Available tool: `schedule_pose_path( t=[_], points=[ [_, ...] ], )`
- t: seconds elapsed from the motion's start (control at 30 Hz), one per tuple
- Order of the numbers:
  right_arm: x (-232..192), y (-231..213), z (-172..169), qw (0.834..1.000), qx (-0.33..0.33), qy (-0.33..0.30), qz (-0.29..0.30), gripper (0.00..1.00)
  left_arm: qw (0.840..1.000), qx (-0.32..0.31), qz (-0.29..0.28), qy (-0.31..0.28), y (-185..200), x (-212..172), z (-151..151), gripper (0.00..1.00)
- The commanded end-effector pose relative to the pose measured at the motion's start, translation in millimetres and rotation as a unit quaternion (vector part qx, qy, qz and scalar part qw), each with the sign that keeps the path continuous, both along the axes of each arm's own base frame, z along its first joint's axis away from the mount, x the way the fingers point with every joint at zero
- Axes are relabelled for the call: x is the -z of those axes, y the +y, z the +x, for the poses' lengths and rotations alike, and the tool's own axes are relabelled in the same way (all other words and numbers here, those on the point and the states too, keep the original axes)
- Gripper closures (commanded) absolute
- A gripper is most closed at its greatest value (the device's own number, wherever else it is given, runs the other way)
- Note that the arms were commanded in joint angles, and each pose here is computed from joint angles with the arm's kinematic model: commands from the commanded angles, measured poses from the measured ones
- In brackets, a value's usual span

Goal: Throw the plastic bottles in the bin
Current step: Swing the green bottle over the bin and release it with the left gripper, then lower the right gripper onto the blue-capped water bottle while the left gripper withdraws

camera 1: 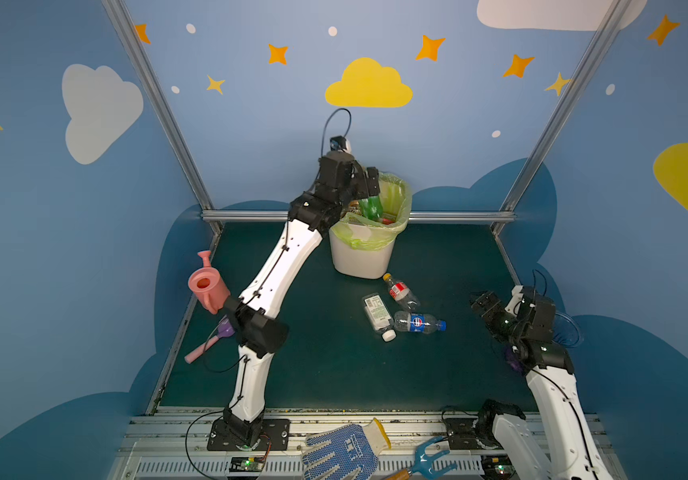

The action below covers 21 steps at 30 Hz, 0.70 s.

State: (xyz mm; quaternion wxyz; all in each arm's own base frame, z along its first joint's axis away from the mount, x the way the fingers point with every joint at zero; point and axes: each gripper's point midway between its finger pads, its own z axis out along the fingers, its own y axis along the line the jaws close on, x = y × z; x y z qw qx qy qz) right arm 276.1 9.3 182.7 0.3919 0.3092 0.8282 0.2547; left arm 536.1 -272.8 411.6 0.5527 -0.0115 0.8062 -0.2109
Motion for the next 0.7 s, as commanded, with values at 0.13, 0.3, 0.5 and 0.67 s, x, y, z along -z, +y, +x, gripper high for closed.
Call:
schedule_pose_path(
  t=[0.13, 0.3, 0.5, 0.67],
  points=[
    [7.7, 7.3, -12.7, 0.999, 0.006, 0.035, 0.035, 0.02, 0.988, 0.029, -0.042, -0.149, 33.4, -152.1, -87.2, 0.00],
    [31.4, 28.4, -21.1, 0.993, 0.008, 0.081, 0.089, 0.02, 0.987, 0.030, -0.042, -0.152, 40.7, -136.8, -105.4, 0.00],
    [63.0, 64.5, -26.2, 0.985, -0.001, 0.122, 0.121, 0.02, 0.990, -0.019, -0.030, -0.136, 74.1, -72.9, -126.9, 0.00],
    [80.9, 86.4, -28.7, 0.978, 0.010, 0.148, 0.145, 0.02, 0.996, -0.070, -0.017, -0.059, 114.0, 12.3, -149.1, 0.00]
  ],
)
